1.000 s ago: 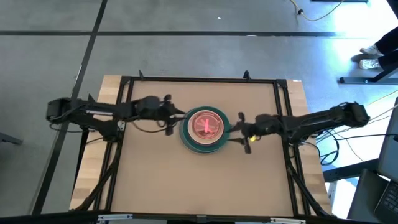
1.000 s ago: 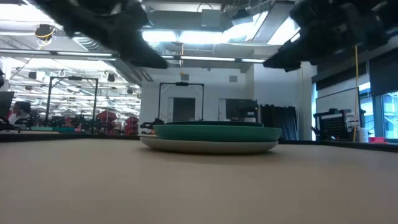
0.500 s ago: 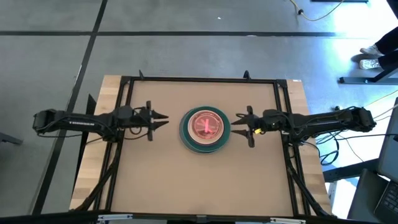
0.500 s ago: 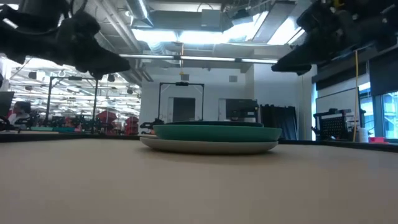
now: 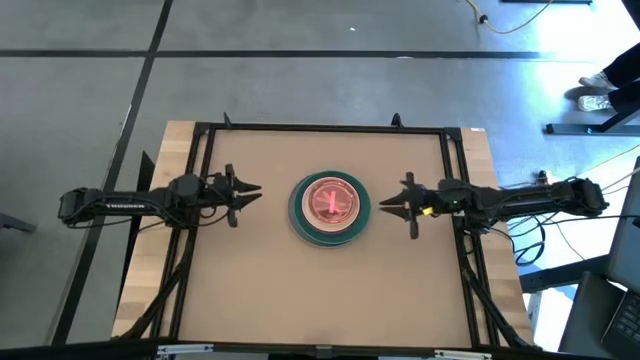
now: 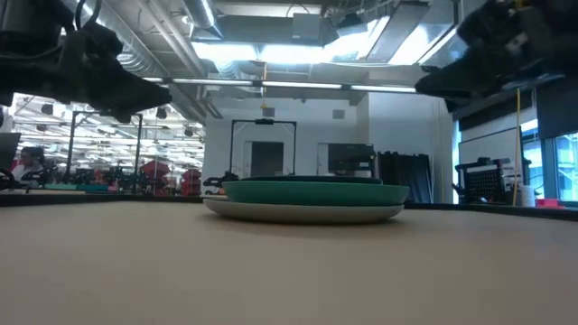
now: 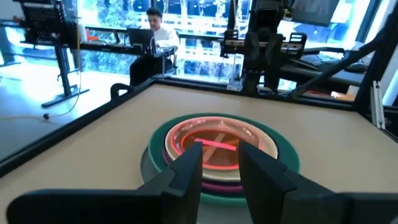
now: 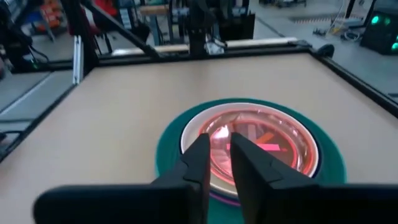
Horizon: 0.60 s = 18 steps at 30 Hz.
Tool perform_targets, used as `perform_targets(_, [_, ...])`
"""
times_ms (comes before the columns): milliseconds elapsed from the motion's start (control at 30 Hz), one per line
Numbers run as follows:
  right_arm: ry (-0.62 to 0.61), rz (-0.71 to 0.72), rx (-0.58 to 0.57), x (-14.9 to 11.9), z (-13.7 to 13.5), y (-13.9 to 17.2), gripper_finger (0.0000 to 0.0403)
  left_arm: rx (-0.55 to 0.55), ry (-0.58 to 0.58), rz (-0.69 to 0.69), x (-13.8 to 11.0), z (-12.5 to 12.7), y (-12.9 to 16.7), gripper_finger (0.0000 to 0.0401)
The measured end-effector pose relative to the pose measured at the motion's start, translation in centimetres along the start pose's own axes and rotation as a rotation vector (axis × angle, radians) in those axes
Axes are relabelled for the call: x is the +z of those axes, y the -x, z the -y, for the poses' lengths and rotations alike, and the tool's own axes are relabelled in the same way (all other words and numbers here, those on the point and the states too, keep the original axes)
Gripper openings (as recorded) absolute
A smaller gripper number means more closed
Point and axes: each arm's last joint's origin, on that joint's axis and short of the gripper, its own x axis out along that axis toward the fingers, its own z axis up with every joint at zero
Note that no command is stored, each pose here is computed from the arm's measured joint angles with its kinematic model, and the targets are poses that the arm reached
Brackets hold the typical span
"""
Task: Stack plastic plates
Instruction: Return to Home Position
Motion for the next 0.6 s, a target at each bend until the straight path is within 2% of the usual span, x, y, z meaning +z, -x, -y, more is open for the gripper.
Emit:
perform_targets(300, [-0.014,0.171,0.022,-2.5,0.0,3.5,0.0030,0.011,0.010,-0.005,-0.1,-0.1,0.5,0.0047])
perform_targets(400, [-0.010,0.224,0.046,-3.5,-0.1,4.3,0.0021,-0.020,0.015,0.011,0.1,0.0,0.6,0.0024])
perform_targets(500, [-0.015,0.238,0.046,-4.4,0.0,4.7,0.0008,-0.059,0.032,0.029,0.2,0.1,0.7,0.0005])
perform_targets(600, [-0.028,0.224,0.001,-4.7,0.1,5.1,0.0002,-0.068,0.039,0.041,0.2,0.1,0.9,0.0003])
